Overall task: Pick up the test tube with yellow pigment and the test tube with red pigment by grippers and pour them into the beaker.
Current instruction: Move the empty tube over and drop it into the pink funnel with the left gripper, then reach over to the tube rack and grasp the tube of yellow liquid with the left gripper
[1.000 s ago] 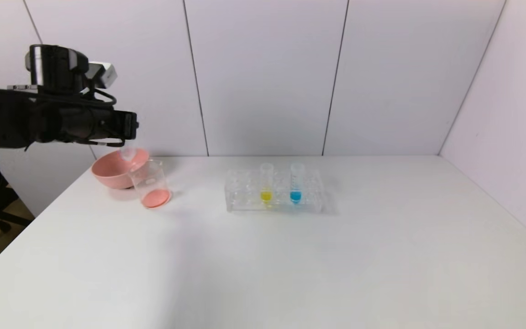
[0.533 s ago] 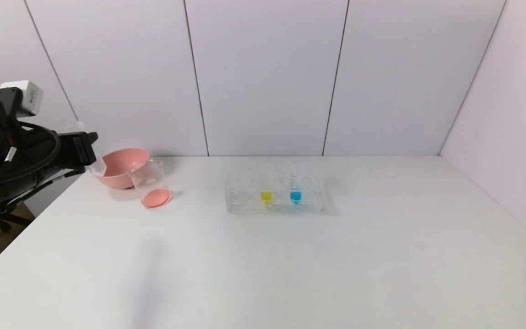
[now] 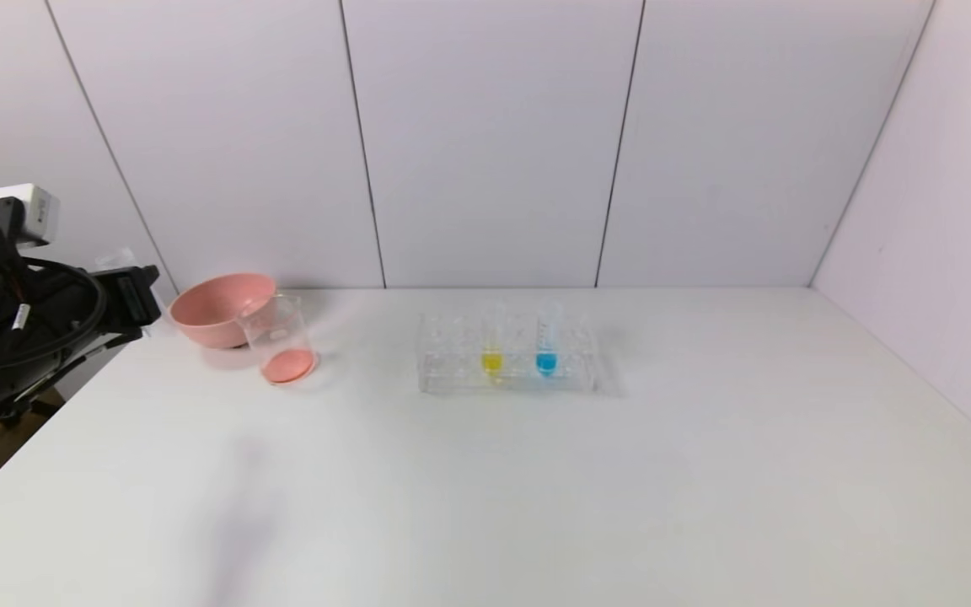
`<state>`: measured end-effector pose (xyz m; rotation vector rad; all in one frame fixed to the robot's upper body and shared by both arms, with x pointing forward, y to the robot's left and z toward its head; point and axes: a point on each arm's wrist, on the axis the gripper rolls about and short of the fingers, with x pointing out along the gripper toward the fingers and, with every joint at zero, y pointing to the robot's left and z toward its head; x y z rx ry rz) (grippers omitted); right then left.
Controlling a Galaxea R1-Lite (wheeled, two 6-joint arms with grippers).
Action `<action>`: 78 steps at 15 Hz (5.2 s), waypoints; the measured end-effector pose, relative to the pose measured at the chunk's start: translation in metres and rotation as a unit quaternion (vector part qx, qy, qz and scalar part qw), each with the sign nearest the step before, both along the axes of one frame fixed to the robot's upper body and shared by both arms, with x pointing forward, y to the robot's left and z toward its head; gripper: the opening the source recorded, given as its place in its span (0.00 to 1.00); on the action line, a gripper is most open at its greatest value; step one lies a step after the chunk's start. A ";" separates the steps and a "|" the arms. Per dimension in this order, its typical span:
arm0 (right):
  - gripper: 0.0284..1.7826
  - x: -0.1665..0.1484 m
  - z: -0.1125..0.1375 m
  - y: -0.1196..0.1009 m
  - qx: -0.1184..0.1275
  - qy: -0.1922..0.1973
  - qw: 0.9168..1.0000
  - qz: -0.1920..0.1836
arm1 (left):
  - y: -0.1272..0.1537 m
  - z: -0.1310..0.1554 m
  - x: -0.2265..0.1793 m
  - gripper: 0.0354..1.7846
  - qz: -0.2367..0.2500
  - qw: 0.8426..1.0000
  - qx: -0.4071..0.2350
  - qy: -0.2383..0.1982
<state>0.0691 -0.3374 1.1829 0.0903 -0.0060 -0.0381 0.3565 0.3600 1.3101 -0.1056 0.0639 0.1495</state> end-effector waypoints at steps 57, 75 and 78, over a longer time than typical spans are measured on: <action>0.96 0.000 0.000 0.000 0.000 0.000 1.000 0.000 | -0.102 -0.028 -0.094 0.99 -0.593 0.803 -0.022 0.063; 0.96 0.000 0.000 0.000 0.000 0.000 1.000 0.000 | -0.314 -0.078 -0.059 0.99 -0.149 0.987 -0.001 0.057; 0.96 0.000 0.000 0.000 0.000 0.000 1.000 0.000 | -0.316 -0.084 -0.028 0.99 -0.127 0.990 0.002 0.054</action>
